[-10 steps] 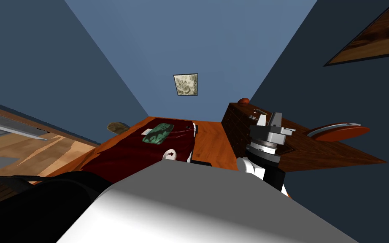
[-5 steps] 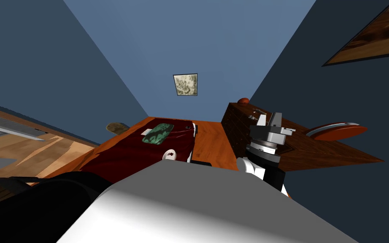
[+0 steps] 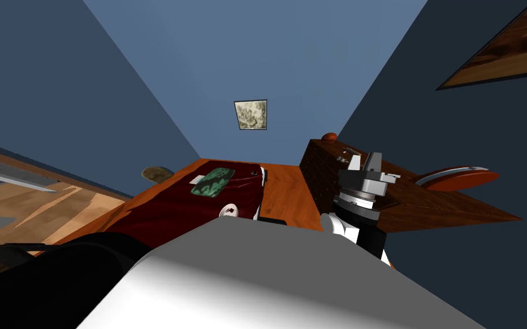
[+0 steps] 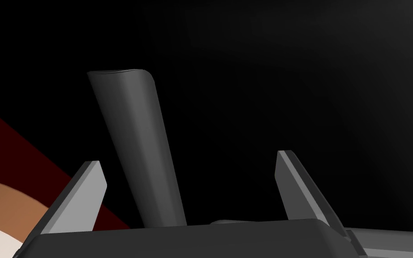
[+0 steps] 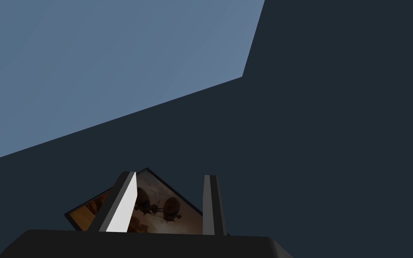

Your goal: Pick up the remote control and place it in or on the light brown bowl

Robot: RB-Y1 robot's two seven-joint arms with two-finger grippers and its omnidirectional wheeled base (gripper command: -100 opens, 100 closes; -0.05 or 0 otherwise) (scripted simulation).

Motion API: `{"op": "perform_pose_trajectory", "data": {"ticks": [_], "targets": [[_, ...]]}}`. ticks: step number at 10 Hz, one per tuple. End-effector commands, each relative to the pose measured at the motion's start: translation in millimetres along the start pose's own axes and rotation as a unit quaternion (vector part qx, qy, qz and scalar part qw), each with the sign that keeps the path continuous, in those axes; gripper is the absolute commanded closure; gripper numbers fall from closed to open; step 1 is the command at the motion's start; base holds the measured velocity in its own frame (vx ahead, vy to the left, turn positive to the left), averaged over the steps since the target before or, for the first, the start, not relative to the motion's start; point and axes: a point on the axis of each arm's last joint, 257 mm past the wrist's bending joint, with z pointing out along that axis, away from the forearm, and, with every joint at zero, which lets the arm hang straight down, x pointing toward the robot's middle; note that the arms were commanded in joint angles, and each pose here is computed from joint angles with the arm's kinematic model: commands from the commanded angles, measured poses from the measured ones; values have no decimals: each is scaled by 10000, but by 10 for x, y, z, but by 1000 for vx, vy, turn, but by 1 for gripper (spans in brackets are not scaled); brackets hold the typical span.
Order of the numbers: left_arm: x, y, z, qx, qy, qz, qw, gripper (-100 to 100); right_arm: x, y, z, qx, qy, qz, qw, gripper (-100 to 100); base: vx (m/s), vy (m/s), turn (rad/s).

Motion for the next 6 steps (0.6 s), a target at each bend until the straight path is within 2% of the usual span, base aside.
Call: {"op": "perform_pose_trajectory", "data": {"ticks": [1,6], "targets": [[-1,3,0,-3,0,0,10000,-100,0,0,0,0,0,0,10000,0,0,0,0],[-1,3,0,-3,0,0,10000,-100,0,0,0,0,0,0,10000,0,2,0,-5]]}}
